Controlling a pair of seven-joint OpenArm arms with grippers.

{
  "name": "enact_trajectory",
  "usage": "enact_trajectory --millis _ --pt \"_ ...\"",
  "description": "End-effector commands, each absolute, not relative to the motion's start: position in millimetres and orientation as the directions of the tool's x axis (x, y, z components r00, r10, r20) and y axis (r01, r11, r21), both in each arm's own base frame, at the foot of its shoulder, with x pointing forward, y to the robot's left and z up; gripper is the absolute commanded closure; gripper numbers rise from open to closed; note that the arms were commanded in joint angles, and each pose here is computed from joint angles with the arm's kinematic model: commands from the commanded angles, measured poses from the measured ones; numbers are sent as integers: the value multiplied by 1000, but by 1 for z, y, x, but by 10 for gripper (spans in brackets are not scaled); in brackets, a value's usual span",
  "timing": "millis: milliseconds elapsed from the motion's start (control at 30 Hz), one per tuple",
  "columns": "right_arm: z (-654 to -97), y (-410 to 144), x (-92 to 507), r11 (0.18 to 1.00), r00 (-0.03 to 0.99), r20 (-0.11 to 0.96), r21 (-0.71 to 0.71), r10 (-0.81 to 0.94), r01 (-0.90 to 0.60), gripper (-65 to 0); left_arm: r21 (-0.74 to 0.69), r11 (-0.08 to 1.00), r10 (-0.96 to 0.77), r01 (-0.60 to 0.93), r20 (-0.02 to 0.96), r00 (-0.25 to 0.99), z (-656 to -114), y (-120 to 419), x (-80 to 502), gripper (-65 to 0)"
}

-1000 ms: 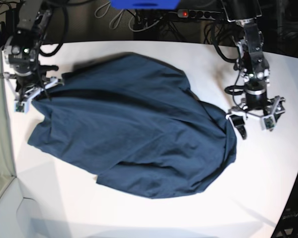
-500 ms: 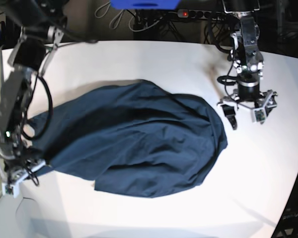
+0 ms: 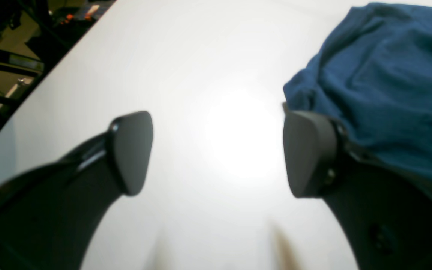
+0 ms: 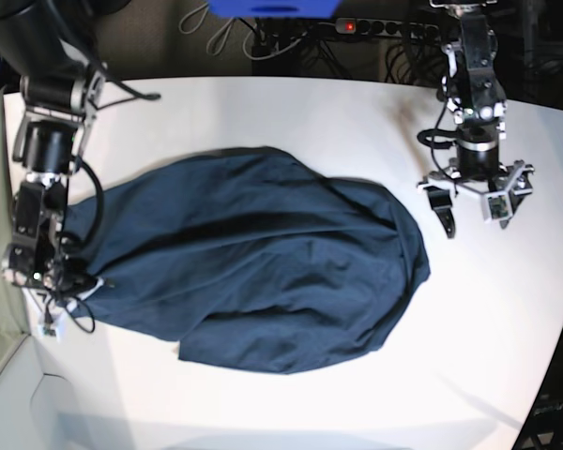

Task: Layout the t-shirt on the table in an organized manner, then fold the t-shirt properly
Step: 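Drag the held shirt corner outward with the right gripper to spread it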

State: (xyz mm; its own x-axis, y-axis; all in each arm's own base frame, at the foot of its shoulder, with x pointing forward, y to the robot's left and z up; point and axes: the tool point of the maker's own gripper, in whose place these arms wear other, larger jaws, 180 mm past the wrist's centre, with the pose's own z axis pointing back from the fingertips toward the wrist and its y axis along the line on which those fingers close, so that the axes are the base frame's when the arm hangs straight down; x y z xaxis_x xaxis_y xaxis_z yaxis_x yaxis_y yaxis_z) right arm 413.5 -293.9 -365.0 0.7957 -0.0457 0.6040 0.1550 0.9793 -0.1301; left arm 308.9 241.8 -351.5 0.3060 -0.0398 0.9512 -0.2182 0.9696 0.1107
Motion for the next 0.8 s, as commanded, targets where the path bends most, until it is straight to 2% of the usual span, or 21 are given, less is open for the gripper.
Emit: enact_trajectory --millis 0,200,367,767 --pt "-338 -307 423 972 747 664 -159 -25 174 -102 114 969 -56 -219 965 257 -337 243 315 -524" --pt "-332 -303 394 965 721 691 -216 43 150 -119 105 970 -47 -218 965 257 -339 239 316 -524" --pt "-359 -317 376 960 777 628 -234 31 151 -119 103 971 -45 -217 965 259 -340 238 316 -524" --pt "-410 -336 360 962 825 565 -223 -6 160 -119 103 971 -44 -217 965 259 -340 238 317 -524"
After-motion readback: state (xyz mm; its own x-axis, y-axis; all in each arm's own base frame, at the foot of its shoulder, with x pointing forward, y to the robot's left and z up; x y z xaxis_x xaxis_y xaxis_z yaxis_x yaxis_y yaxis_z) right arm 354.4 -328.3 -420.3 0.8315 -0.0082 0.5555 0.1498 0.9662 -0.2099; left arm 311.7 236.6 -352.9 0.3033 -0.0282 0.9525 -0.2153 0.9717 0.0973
